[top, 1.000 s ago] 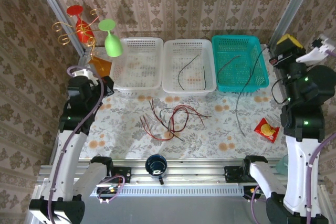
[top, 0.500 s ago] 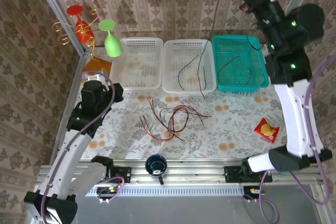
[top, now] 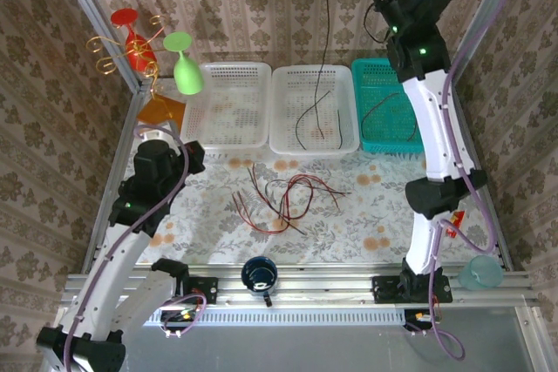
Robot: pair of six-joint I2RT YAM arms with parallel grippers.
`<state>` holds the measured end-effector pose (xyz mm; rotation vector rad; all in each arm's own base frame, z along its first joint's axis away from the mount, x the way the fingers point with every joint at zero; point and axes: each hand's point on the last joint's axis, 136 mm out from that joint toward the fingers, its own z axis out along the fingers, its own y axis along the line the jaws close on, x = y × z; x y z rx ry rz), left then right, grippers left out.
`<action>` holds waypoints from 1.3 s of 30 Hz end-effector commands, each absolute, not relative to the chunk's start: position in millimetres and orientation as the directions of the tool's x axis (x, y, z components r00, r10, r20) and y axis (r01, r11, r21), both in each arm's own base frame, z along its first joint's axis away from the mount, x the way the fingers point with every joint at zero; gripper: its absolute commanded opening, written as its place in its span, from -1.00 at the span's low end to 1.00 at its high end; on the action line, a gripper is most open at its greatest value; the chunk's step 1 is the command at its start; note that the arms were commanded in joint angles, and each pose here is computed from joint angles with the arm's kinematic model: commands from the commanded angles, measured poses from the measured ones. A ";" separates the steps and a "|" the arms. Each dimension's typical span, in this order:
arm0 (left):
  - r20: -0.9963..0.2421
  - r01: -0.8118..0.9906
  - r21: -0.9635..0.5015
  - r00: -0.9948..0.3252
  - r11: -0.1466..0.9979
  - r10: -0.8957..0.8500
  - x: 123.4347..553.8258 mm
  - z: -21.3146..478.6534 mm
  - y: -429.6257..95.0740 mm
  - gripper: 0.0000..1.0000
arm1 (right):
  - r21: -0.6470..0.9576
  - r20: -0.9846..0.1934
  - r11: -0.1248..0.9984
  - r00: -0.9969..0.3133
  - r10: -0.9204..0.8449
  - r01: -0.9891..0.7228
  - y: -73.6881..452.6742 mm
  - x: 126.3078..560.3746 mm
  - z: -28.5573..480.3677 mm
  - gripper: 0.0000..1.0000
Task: Untangle the cables
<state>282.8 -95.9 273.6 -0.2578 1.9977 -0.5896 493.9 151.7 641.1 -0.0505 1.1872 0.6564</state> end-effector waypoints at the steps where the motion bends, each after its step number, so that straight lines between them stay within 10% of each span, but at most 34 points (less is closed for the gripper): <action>1: -0.761 0.050 -0.521 -0.480 0.852 -0.437 279.5 269.1 -94.2 -1.00 | 0.279 -0.880 0.835 0.220 0.420 -0.475 151.8 501.2 638.7 -1.00; 19: -0.753 0.049 -0.528 -0.489 0.848 -0.441 273.4 266.8 -94.2 -1.00 | 0.356 -0.816 0.932 -0.508 0.277 -0.064 161.2 547.2 217.0 -1.00; 33: -0.746 0.060 -0.532 -0.506 0.845 -0.434 275.0 265.4 -100.3 -1.00 | 0.227 -0.477 0.973 -0.866 0.152 0.046 175.3 520.6 59.1 -1.00; 39: -0.752 0.066 -0.524 -0.504 0.849 -0.425 273.7 270.8 -100.0 -1.00 | 0.283 -0.472 0.959 -0.866 0.168 0.032 187.3 522.6 73.3 -1.00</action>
